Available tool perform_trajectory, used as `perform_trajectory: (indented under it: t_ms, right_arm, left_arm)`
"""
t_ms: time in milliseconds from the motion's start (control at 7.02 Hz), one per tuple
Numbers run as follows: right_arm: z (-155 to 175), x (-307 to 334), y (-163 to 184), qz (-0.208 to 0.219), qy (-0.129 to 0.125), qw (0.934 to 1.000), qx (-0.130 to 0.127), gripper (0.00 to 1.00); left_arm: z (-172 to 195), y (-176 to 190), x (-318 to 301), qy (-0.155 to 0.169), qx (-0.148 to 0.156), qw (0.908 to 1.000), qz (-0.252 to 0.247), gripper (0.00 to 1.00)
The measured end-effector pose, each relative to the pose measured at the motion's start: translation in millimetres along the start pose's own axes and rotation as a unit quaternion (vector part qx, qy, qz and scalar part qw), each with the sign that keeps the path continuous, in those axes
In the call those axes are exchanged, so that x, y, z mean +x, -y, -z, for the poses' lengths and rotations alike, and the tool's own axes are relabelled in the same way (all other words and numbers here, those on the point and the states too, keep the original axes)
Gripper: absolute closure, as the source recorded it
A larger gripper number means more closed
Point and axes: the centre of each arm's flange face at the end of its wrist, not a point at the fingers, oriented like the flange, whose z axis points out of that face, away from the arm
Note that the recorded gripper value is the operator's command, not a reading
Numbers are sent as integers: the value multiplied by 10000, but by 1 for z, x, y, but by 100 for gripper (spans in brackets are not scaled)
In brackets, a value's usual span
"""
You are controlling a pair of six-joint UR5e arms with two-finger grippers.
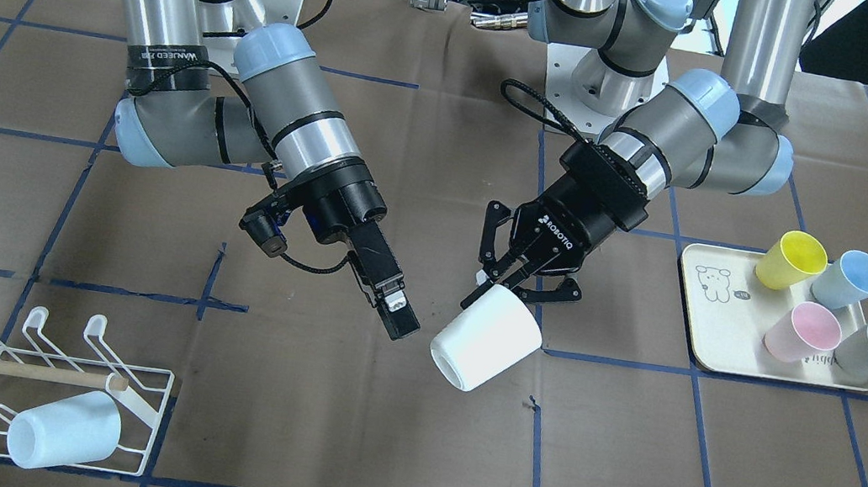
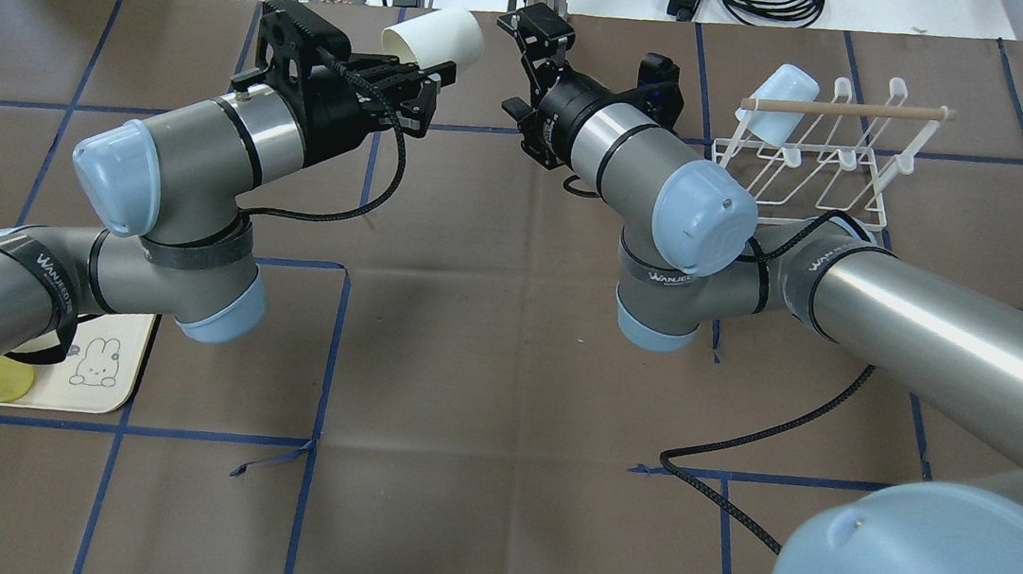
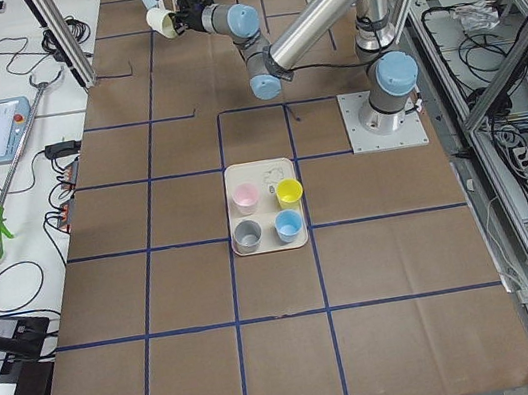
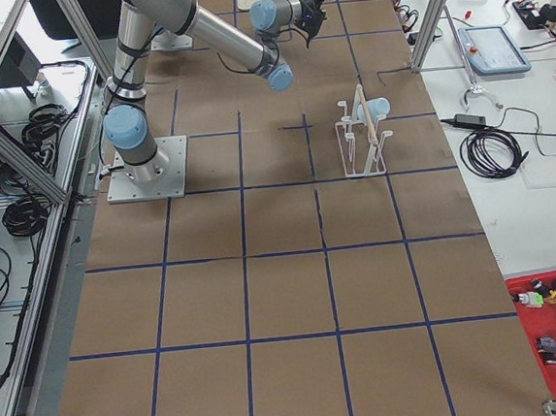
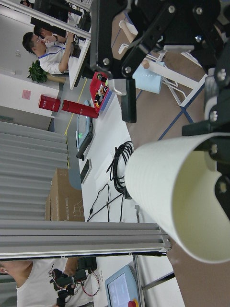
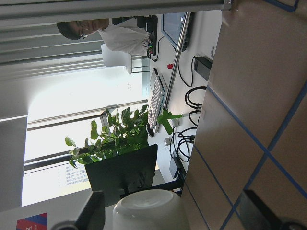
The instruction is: Transfer IKEA cup to right arm and place on rack
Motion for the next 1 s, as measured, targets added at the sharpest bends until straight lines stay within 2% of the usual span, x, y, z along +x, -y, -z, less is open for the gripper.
perform_trajectory:
  t_ms: [569,997]
  right_arm:
    - [-32,-2,-21,-99,79,9997,-225,0]
    - [-38,-6,-26,-108,108,9995,-269,0]
  left_arm:
    - [0,0,0,5,0,10000,-2,100]
    - [0,0,0,3,-1,10000,-2,99]
